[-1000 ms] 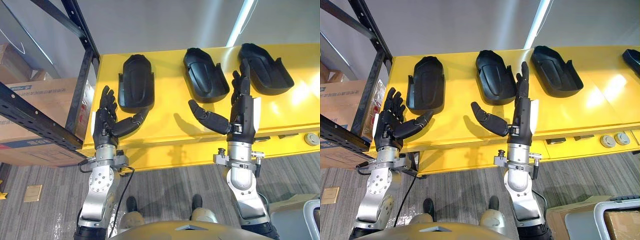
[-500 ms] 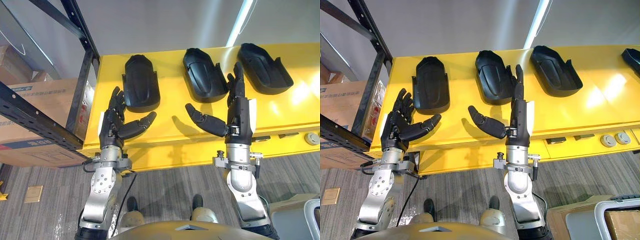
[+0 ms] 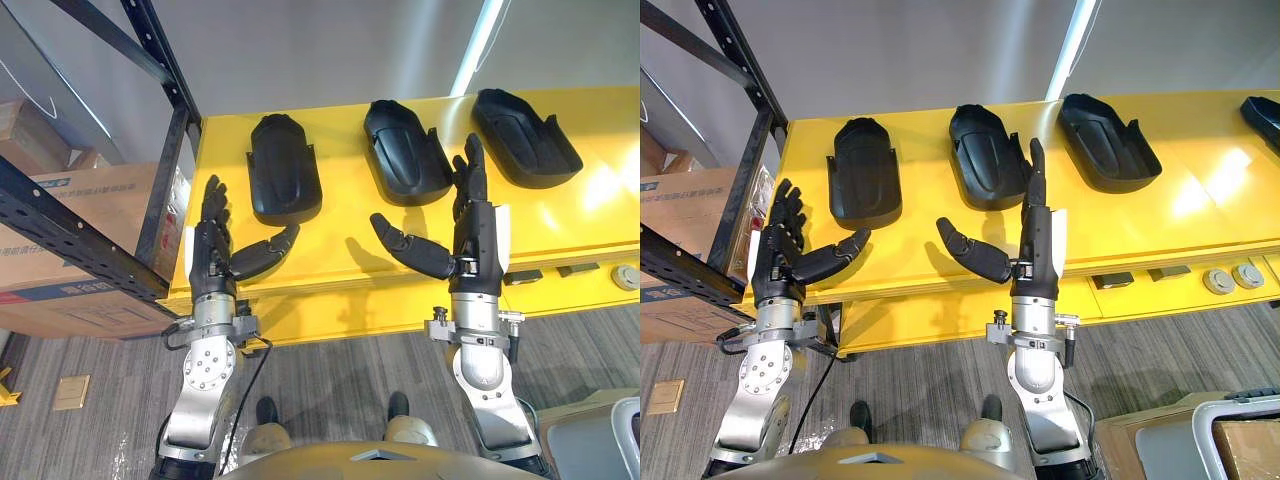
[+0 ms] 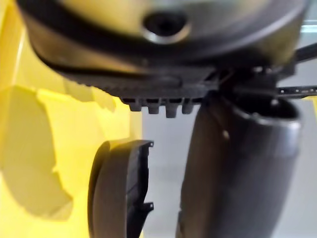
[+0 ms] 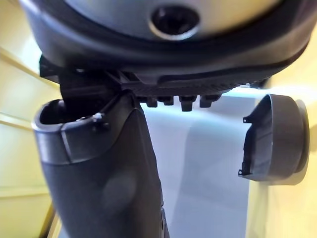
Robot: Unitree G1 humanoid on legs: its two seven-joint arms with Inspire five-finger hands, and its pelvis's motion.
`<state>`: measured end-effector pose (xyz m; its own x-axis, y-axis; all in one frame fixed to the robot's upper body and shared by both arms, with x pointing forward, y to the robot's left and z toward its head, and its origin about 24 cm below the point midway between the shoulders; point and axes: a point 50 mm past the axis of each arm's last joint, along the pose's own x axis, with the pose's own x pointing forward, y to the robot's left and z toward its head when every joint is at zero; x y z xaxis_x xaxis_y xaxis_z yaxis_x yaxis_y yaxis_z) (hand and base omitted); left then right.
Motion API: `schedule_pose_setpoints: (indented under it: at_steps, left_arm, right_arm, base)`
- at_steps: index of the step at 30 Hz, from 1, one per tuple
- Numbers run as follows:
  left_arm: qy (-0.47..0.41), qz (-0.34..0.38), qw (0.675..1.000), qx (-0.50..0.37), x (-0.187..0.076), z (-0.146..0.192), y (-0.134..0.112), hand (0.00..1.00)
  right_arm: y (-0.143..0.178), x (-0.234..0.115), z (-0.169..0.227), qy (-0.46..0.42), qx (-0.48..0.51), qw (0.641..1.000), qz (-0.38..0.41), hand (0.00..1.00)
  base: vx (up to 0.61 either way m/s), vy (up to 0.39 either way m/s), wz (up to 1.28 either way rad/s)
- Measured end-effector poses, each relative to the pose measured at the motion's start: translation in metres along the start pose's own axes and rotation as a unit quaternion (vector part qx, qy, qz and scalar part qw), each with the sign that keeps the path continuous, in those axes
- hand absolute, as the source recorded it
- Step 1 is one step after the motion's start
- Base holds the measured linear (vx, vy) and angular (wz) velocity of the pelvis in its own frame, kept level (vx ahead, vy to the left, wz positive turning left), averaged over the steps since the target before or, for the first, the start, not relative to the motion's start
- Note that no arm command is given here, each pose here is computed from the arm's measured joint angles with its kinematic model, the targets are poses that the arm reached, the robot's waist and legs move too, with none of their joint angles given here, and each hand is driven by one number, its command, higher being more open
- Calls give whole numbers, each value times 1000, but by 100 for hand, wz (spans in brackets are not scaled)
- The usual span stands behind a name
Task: Walk over and take three plastic housings, then place them on the shelf
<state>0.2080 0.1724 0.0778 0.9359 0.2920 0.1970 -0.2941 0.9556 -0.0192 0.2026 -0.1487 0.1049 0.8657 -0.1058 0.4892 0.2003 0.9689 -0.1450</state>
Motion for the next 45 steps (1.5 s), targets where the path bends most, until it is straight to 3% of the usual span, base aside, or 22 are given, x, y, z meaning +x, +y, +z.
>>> schedule_pose_setpoints:
  at_steps: [4, 12, 21, 27, 38, 42, 45]
  left_arm:
    - [-27, 15, 999, -7, -4, 9, 7, 100]
    - [-165, -53, 982, -68, -16, 56, -1, 100]
    - [-163, -66, 979, -100, -27, 54, -4, 100]
    - [-163, -46, 978, -119, -26, 56, -11, 100]
    - [-131, -35, 982, -134, -23, 49, -9, 100]
    - [-129, -42, 981, -142, -25, 46, -2, 100]
    - [-132, -112, 974, -149, -27, 43, -9, 100]
  right_arm:
    - [0, -1, 0, 1, 1, 1000, -7, 100]
    - [0, -10, -9, 50, -8, 998, -25, 100]
    - [-28, -34, -12, 99, -42, 992, -71, 100]
    - [-39, -35, -12, 101, 14, 990, -93, 100]
    - [-8, -41, -17, 122, 73, 989, -30, 100]
    - [-14, -34, -27, 138, 55, 986, -81, 100]
    - [-30, -39, -43, 169, 23, 974, -149, 100]
  base:
    - [0, 0, 0]
    - [-2, 6, -15]
    - [31, -2, -74]
    - [50, 55, -81]
    - [-1, 33, 19]
    - [-15, -15, 31]
    - [-29, 6, 10]
